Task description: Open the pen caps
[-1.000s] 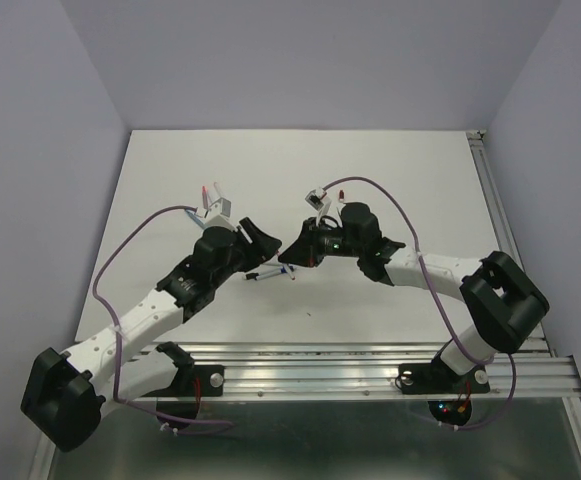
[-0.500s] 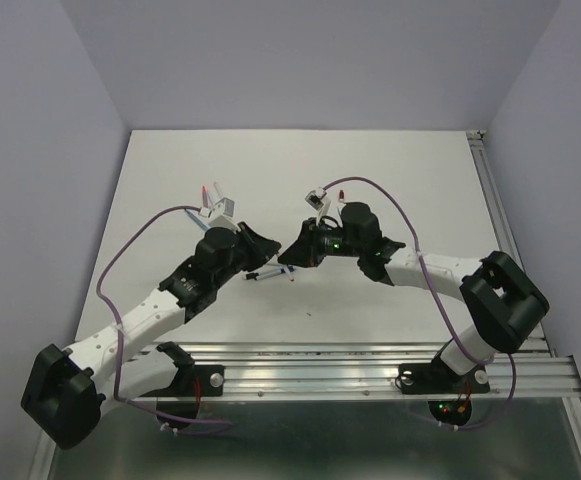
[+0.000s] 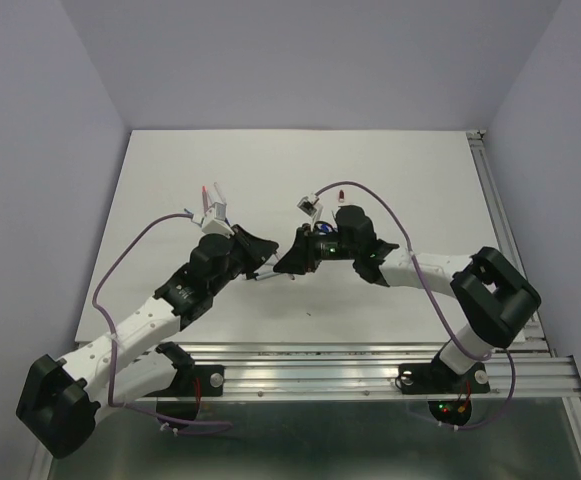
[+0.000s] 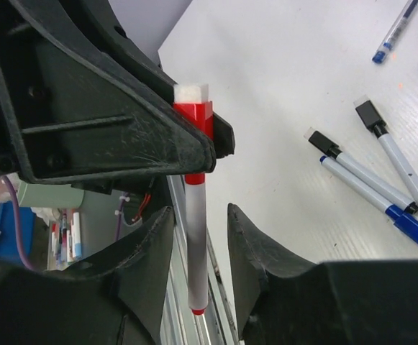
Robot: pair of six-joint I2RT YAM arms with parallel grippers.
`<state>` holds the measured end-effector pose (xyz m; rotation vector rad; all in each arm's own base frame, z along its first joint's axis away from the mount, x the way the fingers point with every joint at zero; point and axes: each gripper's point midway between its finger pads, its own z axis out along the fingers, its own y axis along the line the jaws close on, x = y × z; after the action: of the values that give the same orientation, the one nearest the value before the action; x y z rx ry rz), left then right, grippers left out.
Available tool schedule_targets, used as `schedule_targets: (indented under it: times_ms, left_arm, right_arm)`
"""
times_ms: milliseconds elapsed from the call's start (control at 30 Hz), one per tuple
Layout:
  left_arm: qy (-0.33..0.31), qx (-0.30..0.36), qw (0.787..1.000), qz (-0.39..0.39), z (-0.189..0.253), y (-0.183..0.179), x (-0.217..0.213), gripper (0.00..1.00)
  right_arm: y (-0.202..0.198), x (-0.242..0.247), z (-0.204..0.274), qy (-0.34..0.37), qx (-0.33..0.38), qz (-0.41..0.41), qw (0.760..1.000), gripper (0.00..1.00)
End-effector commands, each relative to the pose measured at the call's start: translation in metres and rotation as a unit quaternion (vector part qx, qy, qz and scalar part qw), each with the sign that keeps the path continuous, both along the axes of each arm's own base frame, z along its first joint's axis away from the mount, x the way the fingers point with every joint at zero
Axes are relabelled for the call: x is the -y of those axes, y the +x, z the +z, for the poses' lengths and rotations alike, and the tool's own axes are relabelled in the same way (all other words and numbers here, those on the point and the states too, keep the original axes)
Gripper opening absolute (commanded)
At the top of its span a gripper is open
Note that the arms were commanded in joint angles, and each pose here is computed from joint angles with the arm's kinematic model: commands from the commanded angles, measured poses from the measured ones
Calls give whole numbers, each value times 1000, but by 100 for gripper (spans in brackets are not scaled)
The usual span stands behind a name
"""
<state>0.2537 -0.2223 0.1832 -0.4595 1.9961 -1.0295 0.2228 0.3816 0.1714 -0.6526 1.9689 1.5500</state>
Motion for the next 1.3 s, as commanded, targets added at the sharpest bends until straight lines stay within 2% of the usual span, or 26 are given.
schedule_targets:
  times_ms: [0,33,67,100,233,267,367,533,667,800,933,967,1033,1067,1100,1167,1233,1267]
  left_arm:
    - [-19,17,1000,8,12,3,1,0]
    - [-20,19,1000,9,12,3,1,0]
    - [-19,19,1000,11,13,4,1,0]
    - [-17,20,1000,14,12,5,0,0]
    - [9,38,998,56,14,18,-13,0]
    - [21,47,994,100,16,28,-27,0]
    - [31,91,985,143,34,51,-51,0]
    - [58,112,966,228,54,102,-107,0]
    - [56,108,968,219,58,120,-122,0]
    - [64,87,969,224,45,107,-131,0]
    - [82,19,966,244,11,77,-145,0]
    - [92,-6,965,247,-2,67,-149,0]
    - [91,-14,965,247,-14,52,-152,0]
    - [93,-59,965,239,-39,25,-154,0]
    - [86,-56,965,241,-38,23,-154,0]
    - [81,-54,965,242,-40,17,-155,0]
    - [80,-40,965,248,-37,14,-159,0]
    - [82,-34,964,249,-34,13,-160,0]
  right_arm:
    - [-8,-10,-2,8,8,26,1000,30]
    - [-7,-10,-3,8,7,21,1000,22]
    - [-10,-11,-3,9,9,21,1000,6]
    - [-11,-11,-3,9,9,20,1000,1]
    - [-23,-8,-9,4,0,15,1000,1]
    - [-33,-10,-8,6,-4,19,1000,1]
    - [-69,-9,-27,-13,-32,40,999,1]
    - [-143,-11,-41,-30,-46,85,995,1]
    - [-156,-6,-50,-51,-60,82,994,1]
    - [-132,-13,-50,-80,-30,32,996,1]
    - [-87,-32,-39,-106,9,-23,994,1]
    - [-66,-31,-39,-114,12,-44,992,1]
    - [-19,-33,-37,-131,38,-75,988,1]
    - [48,-31,-40,-160,58,-111,979,1]
    - [47,-28,-45,-170,59,-107,978,1]
    - [91,-35,-52,-189,67,-128,971,1]
    - [114,-37,-68,-225,88,-134,961,1]
    - [125,-42,-90,-248,91,-133,955,1]
